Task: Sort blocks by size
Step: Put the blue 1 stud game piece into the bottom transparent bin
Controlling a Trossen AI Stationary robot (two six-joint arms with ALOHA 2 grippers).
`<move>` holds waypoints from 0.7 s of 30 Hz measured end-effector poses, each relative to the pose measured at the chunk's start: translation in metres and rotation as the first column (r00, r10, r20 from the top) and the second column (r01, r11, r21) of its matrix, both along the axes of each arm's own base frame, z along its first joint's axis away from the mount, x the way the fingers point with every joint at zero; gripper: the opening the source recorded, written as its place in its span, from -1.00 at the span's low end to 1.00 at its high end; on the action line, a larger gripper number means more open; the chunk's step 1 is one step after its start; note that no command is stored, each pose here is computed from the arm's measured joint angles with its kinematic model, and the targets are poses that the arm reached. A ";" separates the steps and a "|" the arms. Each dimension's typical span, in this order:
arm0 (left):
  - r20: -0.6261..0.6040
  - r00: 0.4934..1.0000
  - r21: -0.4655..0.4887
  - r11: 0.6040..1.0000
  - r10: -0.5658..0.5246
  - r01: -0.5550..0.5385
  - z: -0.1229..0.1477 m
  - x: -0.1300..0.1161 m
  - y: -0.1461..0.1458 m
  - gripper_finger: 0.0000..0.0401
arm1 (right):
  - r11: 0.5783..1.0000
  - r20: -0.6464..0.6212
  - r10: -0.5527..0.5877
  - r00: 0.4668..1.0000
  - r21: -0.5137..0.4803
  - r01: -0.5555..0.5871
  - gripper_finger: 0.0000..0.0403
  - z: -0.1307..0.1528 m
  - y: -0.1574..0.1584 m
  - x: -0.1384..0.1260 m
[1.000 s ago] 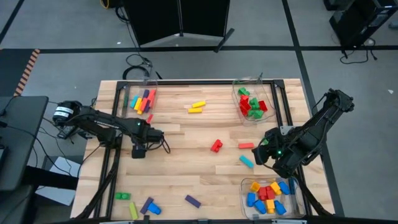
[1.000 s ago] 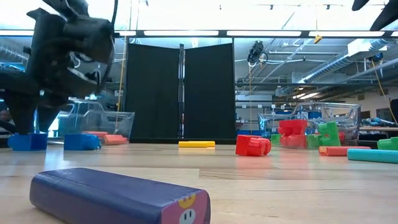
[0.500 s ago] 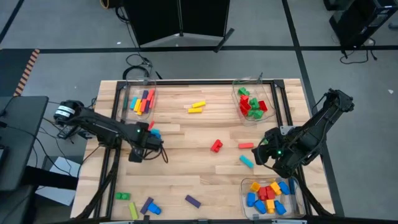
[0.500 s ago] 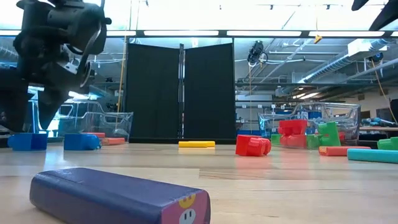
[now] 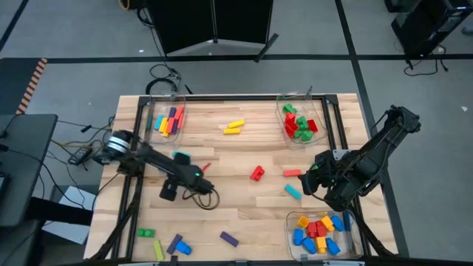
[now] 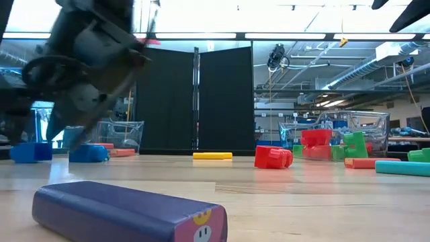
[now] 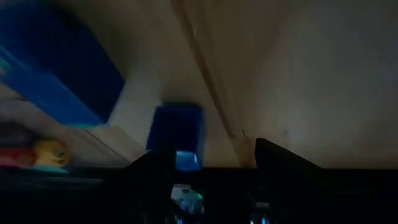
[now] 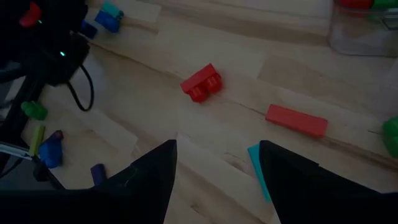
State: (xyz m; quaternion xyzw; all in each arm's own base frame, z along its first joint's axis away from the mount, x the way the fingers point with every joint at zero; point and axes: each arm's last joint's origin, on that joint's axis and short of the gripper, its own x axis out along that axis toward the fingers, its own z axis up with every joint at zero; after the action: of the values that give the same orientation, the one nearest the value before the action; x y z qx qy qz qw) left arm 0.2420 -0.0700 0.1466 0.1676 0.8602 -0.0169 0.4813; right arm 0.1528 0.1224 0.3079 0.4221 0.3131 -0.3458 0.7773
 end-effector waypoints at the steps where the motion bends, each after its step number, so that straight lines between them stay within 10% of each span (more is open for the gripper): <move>1: -0.011 1.000 0.004 1.000 0.001 -0.001 0.000 0.008 -0.003 0.12 | 1.000 0.000 0.000 1.000 0.000 0.000 0.19 0.000 0.000 0.000; 10: -0.051 0.998 0.003 0.999 0.043 -0.043 -0.014 0.060 -0.019 0.12 | 1.000 0.000 0.000 1.000 0.000 0.000 0.19 0.000 0.000 0.000; 21: -0.205 0.977 0.051 0.998 0.057 -0.047 -0.025 0.061 -0.020 0.29 | 1.000 -0.007 0.019 1.000 -0.014 -0.019 0.20 0.000 0.000 0.000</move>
State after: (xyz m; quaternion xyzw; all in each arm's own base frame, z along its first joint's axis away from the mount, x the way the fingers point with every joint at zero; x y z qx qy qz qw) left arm 0.3033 -0.0898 0.1221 0.1534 0.9098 -0.0018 0.3856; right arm 0.1528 0.1224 0.3079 0.4125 0.3174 -0.3420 0.7824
